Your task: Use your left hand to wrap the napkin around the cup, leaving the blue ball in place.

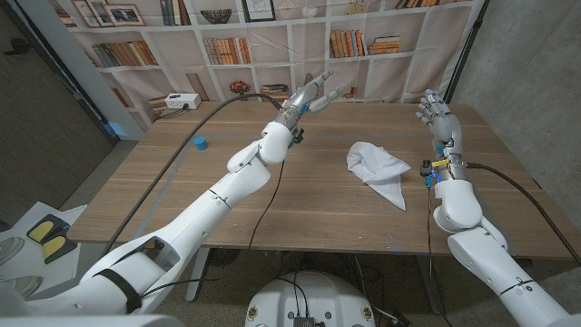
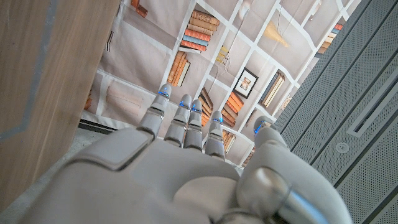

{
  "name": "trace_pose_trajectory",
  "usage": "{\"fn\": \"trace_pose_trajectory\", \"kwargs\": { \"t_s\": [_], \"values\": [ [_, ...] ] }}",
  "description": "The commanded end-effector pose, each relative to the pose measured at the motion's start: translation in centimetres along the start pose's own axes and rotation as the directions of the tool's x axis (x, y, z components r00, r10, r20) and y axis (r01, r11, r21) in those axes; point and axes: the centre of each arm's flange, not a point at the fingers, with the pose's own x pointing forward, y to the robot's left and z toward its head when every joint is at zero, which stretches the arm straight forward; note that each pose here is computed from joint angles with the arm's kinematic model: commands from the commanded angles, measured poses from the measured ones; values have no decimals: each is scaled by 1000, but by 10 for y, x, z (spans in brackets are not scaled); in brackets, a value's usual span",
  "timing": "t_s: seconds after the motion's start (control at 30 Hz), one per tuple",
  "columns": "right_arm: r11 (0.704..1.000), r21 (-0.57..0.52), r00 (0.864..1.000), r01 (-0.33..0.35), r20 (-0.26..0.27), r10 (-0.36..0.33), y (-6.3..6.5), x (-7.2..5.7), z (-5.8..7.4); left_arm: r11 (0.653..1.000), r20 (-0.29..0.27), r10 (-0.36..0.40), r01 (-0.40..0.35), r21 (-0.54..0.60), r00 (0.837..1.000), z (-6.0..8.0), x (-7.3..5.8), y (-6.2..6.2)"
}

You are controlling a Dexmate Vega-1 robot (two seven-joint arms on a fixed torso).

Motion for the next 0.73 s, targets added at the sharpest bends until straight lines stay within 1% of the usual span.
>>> {"fn": "trace_pose_trajectory", "kwargs": {
  "t_s": [0.03,0.23,0.37,0.5,0.6,0.63,0.73],
  "values": [
    [1000,-6,1000,-1,-9,1,13,12,3,960,-92,43,-66,-273,995,-40,-35,52],
    [998,-52,1000,17,-13,-18,26,10,11,939,-117,55,-91,-332,992,-65,-51,69],
    [997,-69,999,26,-26,-28,36,9,14,918,-138,39,-90,-386,990,-83,-59,78],
    [996,-87,1000,10,-27,-13,53,8,19,897,-162,16,-86,-433,987,-100,-67,82],
    [996,-93,1000,2,-31,-4,64,8,22,889,-184,18,-100,-448,983,-110,-70,86],
    [995,-100,1000,-3,-31,0,70,11,25,881,-196,22,-112,-460,980,-118,-72,88],
    [995,-102,1000,-14,-15,13,81,18,29,863,-219,38,-143,-485,975,-129,-76,92]
  ]
}}
